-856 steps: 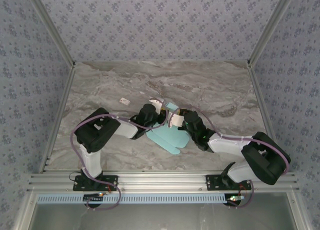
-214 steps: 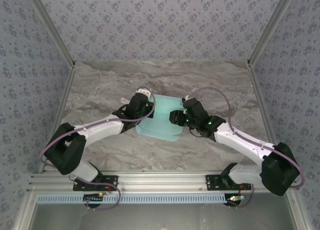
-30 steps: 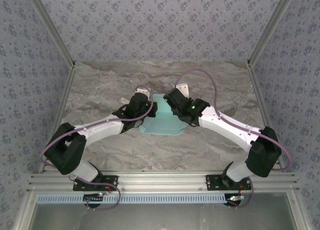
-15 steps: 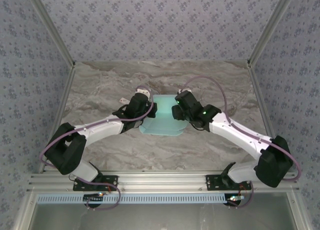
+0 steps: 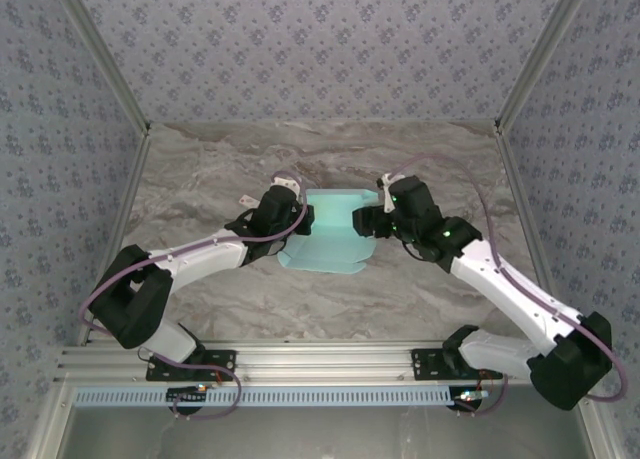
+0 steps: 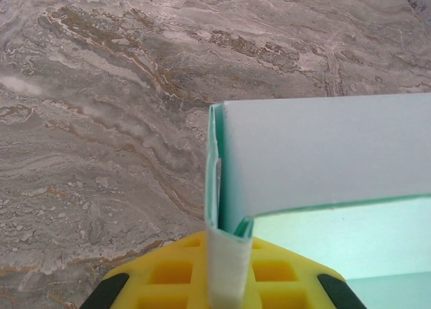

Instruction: Fold the paper box

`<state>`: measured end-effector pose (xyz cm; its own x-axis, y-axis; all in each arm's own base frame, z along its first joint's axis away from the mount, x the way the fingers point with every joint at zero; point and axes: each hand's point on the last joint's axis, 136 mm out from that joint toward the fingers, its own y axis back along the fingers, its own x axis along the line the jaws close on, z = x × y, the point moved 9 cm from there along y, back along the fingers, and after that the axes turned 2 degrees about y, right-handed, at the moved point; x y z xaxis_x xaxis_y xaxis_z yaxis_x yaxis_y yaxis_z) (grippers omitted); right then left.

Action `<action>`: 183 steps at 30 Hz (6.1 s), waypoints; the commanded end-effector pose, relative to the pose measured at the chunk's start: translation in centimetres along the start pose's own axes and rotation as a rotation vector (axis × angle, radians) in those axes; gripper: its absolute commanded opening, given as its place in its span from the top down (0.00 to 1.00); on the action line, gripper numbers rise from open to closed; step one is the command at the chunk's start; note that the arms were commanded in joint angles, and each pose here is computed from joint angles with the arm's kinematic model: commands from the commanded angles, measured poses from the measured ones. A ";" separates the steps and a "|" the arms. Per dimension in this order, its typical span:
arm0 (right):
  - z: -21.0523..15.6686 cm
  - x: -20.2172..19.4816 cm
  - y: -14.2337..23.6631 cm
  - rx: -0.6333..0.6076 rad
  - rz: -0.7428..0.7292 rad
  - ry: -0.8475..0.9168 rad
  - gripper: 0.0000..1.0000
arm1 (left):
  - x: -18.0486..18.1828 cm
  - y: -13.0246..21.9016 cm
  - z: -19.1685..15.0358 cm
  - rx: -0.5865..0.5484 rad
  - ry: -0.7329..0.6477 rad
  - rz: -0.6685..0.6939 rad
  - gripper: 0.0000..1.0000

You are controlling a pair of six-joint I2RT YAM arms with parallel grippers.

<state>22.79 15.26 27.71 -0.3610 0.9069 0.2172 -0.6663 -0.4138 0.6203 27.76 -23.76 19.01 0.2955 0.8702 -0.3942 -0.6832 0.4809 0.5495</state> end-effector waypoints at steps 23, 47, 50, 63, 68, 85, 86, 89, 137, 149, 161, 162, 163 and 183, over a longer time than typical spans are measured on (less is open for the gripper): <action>-1.5 -3.9 -3.6 0.018 0.337 -0.028 0.60 | -0.8 0.4 0.4 -0.002 -0.018 -0.039 0.97; 0.3 -0.5 -4.9 0.004 -0.203 0.099 0.70 | -1.1 0.1 0.6 0.012 -0.025 -0.054 0.97; 0.3 0.0 -5.0 0.011 -0.325 0.106 0.74 | -1.1 0.1 0.6 0.011 -0.027 -0.054 0.97; -0.4 1.6 -6.1 0.042 -0.676 0.134 0.91 | -0.9 0.1 0.3 0.011 -0.023 -0.048 0.97; 0.0 2.3 -6.2 0.035 -0.757 0.150 0.92 | -0.8 0.0 0.3 0.009 -0.019 -0.048 0.97; 2.4 4.2 -3.4 -0.030 -0.466 0.099 0.59 | -0.4 -0.1 0.0 0.010 -0.024 -0.012 0.97; 2.5 4.2 -3.1 -0.032 -0.441 0.091 0.55 | -0.4 -0.1 0.1 0.007 -0.027 -0.010 0.98; 2.6 4.3 -2.4 -0.030 -0.373 0.074 0.47 | -0.3 0.0 0.1 0.005 -0.030 -0.005 0.97; -1.1 -3.5 -4.6 -0.004 0.321 0.012 0.58 | -0.6 0.5 0.5 0.002 -0.036 -0.017 0.97; -0.4 -2.4 -5.7 0.027 0.236 0.077 0.60 | -0.7 0.7 0.4 0.002 -0.035 -0.024 0.98; -0.2 -0.5 -7.1 0.052 -0.157 0.122 0.79 | -0.7 0.7 0.4 0.001 -0.033 -0.025 0.97; -0.2 -0.3 -7.3 0.056 -0.210 0.119 0.80 | -0.7 0.7 0.4 0.002 -0.033 -0.026 0.97; -0.3 0.0 -7.4 0.062 -0.261 0.118 0.82 | -0.6 0.6 0.4 0.003 -0.032 -0.026 0.97; -1.2 2.8 -8.5 0.078 -0.755 0.151 0.91 | -0.5 0.7 0.1 -0.004 -0.022 -0.023 0.97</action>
<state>26.52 22.54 22.33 -0.0296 0.9669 -0.2536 -0.7231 0.1545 0.6732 27.90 -23.09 18.58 0.2572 0.9018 -0.3474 -0.7008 0.4216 0.5755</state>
